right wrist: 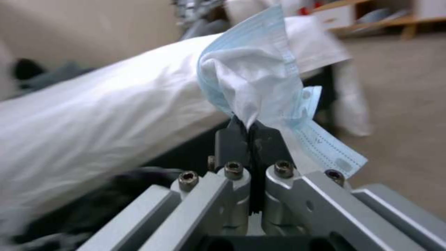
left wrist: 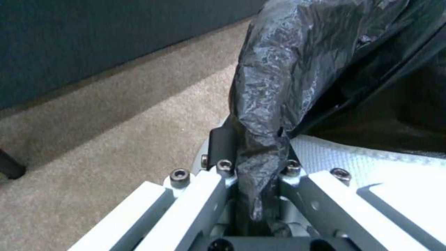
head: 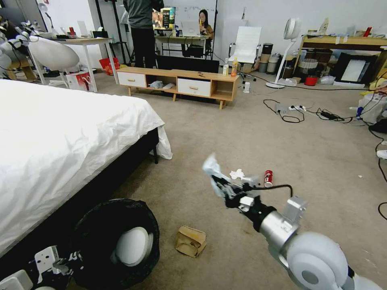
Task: Pick up the trash bin and place the garbage on the floor into it.
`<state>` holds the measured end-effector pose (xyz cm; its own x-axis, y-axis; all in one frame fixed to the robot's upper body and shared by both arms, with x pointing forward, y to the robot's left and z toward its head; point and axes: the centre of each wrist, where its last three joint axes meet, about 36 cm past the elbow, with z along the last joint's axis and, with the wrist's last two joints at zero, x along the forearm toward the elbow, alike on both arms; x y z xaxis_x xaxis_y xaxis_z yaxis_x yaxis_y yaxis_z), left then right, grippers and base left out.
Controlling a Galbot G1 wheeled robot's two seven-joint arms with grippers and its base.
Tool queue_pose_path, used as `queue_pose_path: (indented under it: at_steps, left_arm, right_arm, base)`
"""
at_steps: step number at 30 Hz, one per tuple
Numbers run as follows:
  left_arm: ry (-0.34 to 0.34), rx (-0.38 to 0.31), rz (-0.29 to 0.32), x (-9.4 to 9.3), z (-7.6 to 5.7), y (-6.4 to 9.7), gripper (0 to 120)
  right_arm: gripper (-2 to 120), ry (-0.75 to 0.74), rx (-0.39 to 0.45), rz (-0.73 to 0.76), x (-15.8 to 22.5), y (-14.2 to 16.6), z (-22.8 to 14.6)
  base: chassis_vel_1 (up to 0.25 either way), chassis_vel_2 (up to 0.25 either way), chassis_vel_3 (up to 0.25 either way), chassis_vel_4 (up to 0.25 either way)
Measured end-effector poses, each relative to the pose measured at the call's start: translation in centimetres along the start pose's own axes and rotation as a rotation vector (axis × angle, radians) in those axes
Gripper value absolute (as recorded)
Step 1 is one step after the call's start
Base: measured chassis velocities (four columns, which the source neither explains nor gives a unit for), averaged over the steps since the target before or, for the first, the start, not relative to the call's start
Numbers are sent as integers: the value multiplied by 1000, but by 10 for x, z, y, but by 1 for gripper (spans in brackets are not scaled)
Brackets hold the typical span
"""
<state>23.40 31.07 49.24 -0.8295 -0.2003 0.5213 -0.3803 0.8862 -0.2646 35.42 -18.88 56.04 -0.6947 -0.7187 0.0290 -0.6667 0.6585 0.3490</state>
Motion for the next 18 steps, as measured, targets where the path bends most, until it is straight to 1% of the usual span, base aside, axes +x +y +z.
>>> queue_pose_path:
  at_steps: [1, 3, 7, 10, 11, 15, 17, 18]
  left_arm:
    - [0, 0, 0, 0, 0, 0, 2]
    - [3, -2, 0, -1, 2, -2, 2]
    - [4, -1, 3, -2, 3, -4, 2]
    - [8, -2, 4, -4, 5, -6, 2]
    - [8, -2, 4, -4, 5, -6, 2]
    - [10, -4, 6, -6, 5, -7, 2]
    - [10, -4, 7, -6, 5, -7, 2]
    - [10, -5, 6, -6, 6, -7, 2]
  right_arm:
    - [0, 0, 0, 0, 0, 0, 0]
    - [0, 33, -40, -77, -10, 9, 3]
    - [0, 66, -62, -136, -21, 18, 4]
    - [0, 126, -85, -187, -41, 32, -1]
    - [0, 126, -85, -187, -41, 32, -1]
    - [0, 215, -80, -216, -59, 45, 5]
    - [0, 222, -79, -215, -59, 46, 6]
    - [0, 267, -76, -215, -65, 50, 12]
  base:
    - [0, 0, 0, 0]
    - [0, 0, 0, 0]
    - [0, 0, 0, 0]
    - [0, 0, 0, 0]
    - [0, 0, 0, 0]
    - [0, 0, 0, 0]
    - [0, 0, 0, 0]
    - [0, 0, 0, 0]
